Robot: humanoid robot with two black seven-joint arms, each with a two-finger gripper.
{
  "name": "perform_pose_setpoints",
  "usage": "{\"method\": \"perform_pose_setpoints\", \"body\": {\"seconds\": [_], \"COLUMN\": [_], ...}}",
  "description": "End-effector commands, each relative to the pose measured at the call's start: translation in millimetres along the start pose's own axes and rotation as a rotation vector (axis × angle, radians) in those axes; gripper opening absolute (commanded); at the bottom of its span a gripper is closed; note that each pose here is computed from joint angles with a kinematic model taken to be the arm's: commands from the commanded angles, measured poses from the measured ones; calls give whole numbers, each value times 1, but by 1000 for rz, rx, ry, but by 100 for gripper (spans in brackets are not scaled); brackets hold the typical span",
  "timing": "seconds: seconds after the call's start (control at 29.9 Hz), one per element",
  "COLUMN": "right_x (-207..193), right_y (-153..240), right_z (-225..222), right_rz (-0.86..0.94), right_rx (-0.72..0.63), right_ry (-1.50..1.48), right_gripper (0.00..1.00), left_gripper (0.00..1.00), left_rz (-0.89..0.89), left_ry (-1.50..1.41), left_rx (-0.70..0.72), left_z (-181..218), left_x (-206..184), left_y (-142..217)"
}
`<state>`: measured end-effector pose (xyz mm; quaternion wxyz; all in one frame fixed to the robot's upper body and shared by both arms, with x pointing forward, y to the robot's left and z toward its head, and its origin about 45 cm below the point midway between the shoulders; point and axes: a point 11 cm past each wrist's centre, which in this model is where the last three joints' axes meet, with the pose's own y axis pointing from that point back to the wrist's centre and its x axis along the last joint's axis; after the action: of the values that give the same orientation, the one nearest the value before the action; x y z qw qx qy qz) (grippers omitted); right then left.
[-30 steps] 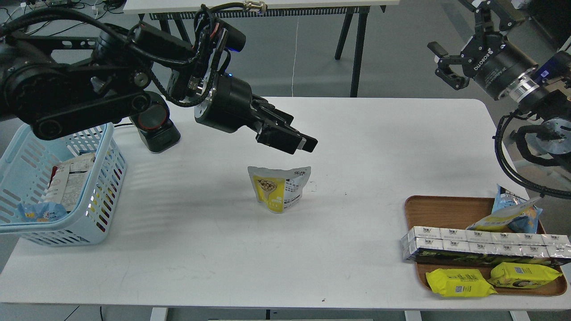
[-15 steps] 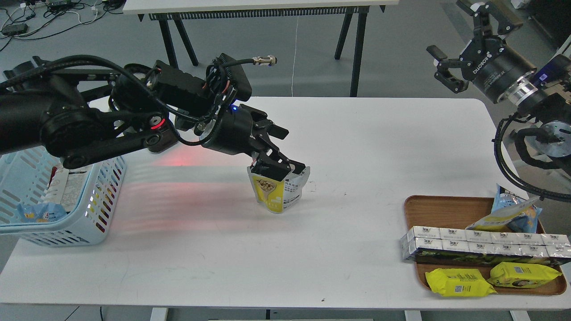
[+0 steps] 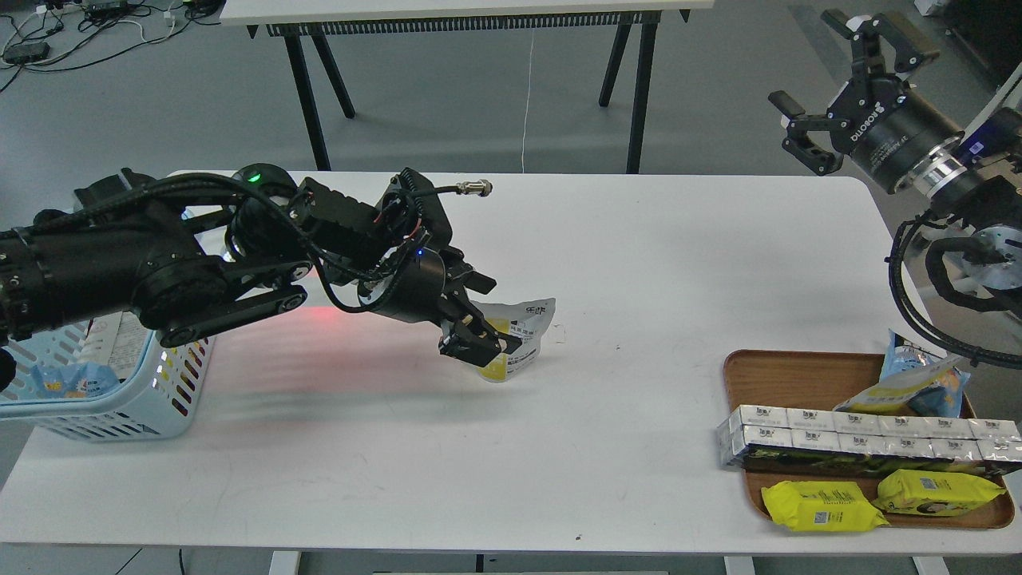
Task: Scan snack and place in basket
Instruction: 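Reach the left gripper to the yellow bag and grasp its top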
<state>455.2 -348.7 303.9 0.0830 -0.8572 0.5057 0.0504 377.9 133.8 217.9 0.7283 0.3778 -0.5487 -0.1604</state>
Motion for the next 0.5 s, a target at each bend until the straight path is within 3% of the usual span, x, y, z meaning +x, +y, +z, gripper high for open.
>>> {"method": "perform_pose_setpoints", "body": {"seconds": [0.0,0.13,0.2,0.23,0.3,0.47], "right_x": [0,1,2,2,2,2], "right_y": [1,2,3,3,4,4], "right_z": [1,3,4,4,4,5], "right_rz": [2,5,8,8,8,8], "right_rx": [-1,-5,-6,-6,-7,-7], "right_ry": [-1,-4,-5,-5,-6,-8], "right_gripper": [99,99,99,99,99,99], "left_gripper": [73,61,51,44,11,2], "left_rz": [1,12,14,14,18,56], "left_ry": [-22,-61,-65,-68,-80,-93], "left_rx": [8,14,15,17,19,16], "left_z": [-1,-2,-2,-3,-3,-2], "left_x": [-5,-4,-5,-5,-6,-4], "left_y": [-2,-3,-3,-2,-2,-1]}}
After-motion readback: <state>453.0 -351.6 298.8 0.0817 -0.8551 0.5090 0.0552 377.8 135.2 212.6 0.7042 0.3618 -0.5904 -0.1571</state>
